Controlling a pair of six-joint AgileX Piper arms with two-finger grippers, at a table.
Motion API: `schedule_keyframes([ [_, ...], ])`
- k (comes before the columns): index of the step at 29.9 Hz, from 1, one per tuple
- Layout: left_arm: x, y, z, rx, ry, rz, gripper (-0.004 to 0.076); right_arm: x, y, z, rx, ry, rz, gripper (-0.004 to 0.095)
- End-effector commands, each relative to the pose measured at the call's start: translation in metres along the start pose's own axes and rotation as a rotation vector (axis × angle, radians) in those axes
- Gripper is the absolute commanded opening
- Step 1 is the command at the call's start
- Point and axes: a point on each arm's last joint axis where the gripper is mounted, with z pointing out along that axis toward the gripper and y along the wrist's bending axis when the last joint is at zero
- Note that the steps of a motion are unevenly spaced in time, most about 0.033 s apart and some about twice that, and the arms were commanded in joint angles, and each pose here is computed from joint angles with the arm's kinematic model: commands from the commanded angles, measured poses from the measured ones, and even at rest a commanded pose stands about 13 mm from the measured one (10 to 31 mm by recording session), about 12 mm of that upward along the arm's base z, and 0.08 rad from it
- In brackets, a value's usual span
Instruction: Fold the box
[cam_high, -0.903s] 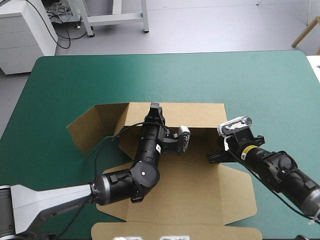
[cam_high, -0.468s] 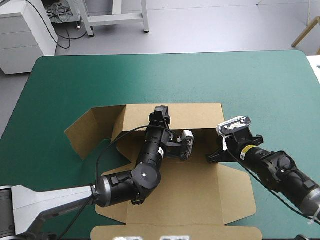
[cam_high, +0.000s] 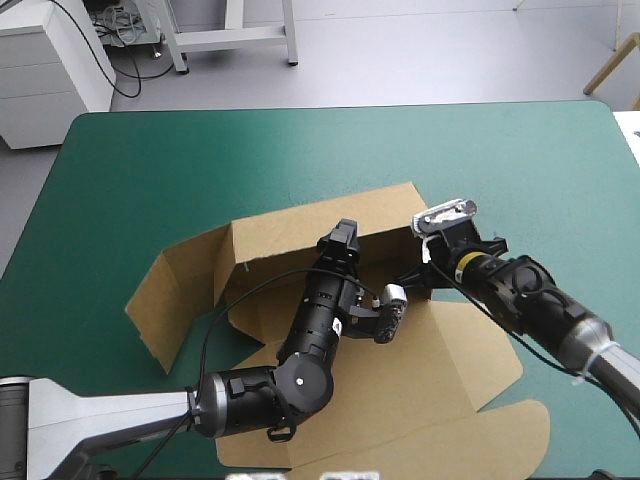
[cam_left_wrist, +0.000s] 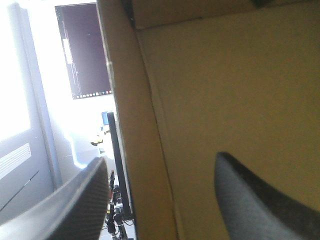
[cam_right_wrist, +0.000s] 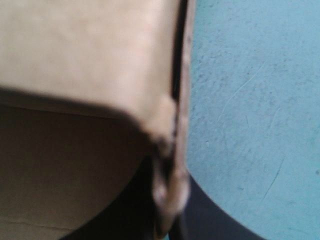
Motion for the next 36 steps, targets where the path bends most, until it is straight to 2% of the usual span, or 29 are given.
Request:
schedule_keyframes([
  [1,0.003,0.025,-0.009,-0.125,0.004,-0.011,0.0444,-0.036,-0.003,0.004,0.046,-0.096,-0.03,-0.0017],
  [6,0.003,0.025,-0.01,-0.131,0.007,-0.009,0.0444,-0.058,-0.009,0.019,0.121,-0.096,-0.028,-0.0018],
  [9,0.003,0.025,-0.01,-0.132,0.009,-0.009,0.0443,-0.069,-0.017,0.024,0.164,-0.106,0.027,-0.0018],
  [12,0.003,0.025,-0.01,-0.132,0.009,-0.009,0.0443,-0.074,-0.027,0.027,0.191,-0.106,0.091,-0.0018],
  [16,0.004,0.025,-0.01,-0.127,0.011,-0.013,0.0435,-0.073,-0.032,0.027,0.212,-0.089,0.095,-0.0018],
  [17,0.004,0.025,-0.01,-0.127,0.011,-0.013,0.0411,-0.073,-0.033,0.027,0.215,-0.084,0.091,-0.0019],
  [19,0.004,0.025,-0.01,-0.127,0.011,-0.013,0.0298,-0.072,-0.032,0.027,0.214,-0.071,0.089,-0.0019],
  [22,0.004,0.024,-0.01,-0.125,0.013,0.01,-0.0001,-0.071,-0.032,0.027,0.214,-0.061,0.089,-0.0019],
  [24,0.003,0.024,-0.01,-0.102,0.008,0.039,0.0019,-0.071,-0.032,0.027,0.209,-0.057,0.098,-0.0019],
  [27,0.002,0.025,-0.005,0.048,-0.008,0.063,0.0015,-0.07,-0.032,0.027,0.208,-0.057,0.102,-0.0019],
  [30,0.01,0.035,0.004,0.286,0.006,-0.026,0.0015,-0.07,-0.032,0.027,0.207,-0.054,0.106,-0.0019],
  [33,0.029,0.061,0.014,0.483,0.017,-0.105,0.0015,-0.07,-0.032,0.027,0.207,-0.054,0.106,-0.0019],
  [36,0.063,0.096,0.026,0.599,0.062,-0.235,0.0015,-0.071,-0.032,0.028,0.203,-0.061,0.105,-0.0019],
])
